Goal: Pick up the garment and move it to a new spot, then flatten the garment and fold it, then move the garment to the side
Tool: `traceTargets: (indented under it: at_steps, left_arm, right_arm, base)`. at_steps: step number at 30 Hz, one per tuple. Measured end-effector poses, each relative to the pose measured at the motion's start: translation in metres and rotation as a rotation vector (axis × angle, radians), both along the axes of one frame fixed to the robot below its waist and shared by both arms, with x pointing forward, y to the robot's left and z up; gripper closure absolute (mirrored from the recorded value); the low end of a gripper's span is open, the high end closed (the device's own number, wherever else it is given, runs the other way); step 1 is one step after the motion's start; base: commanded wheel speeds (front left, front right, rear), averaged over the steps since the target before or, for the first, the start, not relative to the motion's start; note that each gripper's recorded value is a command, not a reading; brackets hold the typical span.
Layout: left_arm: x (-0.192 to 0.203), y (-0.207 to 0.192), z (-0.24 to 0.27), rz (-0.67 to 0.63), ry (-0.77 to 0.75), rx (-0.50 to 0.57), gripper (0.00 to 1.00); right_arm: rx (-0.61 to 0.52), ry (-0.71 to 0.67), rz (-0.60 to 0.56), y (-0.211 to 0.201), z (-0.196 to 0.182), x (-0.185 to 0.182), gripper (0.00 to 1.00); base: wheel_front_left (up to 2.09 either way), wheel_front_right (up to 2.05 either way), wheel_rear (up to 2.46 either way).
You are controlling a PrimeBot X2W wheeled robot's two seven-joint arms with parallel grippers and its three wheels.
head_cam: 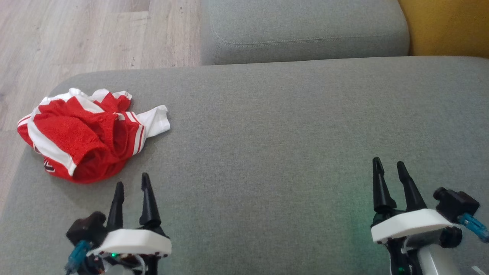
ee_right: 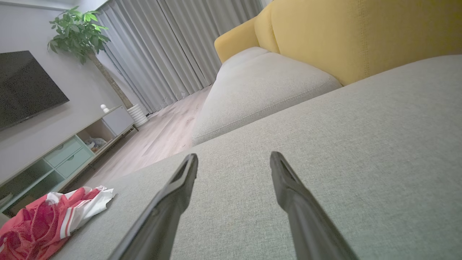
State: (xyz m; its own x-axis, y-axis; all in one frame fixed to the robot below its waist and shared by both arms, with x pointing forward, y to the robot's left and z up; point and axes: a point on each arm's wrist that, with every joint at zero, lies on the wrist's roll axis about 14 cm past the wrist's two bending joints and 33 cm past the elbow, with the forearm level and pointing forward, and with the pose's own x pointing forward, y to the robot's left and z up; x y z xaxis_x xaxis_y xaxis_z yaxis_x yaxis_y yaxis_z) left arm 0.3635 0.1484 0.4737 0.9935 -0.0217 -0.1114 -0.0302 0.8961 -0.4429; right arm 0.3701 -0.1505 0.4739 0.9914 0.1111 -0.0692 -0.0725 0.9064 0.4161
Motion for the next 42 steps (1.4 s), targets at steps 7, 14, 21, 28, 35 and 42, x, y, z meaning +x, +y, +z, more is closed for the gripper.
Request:
traceTargets:
  at_steps: [7,14,21,28,35,42]
  left_arm:
    - [0.003,-0.004,0.011,-0.016,-0.05,0.088,0.0]
    - [0.004,-0.006,0.017,-0.026,-0.085,0.171,0.0]
    - [0.004,-0.017,0.025,-0.064,-0.134,0.257,0.0]
    - [0.004,-0.023,0.03,-0.088,-0.172,0.33,0.0]
    - [0.003,-0.026,0.032,-0.103,-0.198,0.394,0.0]
    - [0.001,-0.026,0.027,-0.117,-0.193,0.43,0.0]
  right_arm:
    - [-0.086,-0.026,0.025,0.005,0.003,0.0,0.0]
    - [-0.156,-0.057,0.04,0.007,0.008,-0.001,0.0]
    - [-0.244,-0.089,0.05,0.006,0.012,-0.002,0.0]
    - [-0.338,-0.11,0.065,0.007,0.013,-0.003,0.0]
    - [-0.415,-0.141,0.082,0.009,0.016,-0.004,0.0]
    - [-0.455,-0.157,0.089,0.01,0.018,-0.005,0.0]
  base:
    - [0.0,0.0,0.0]
    - [0.0,0.0,0.0]
    - [0.0,0.0,0.0]
    - [0.0,0.0,0.0]
    - [0.0,0.0,0.0]
    - [0.0,0.0,0.0]
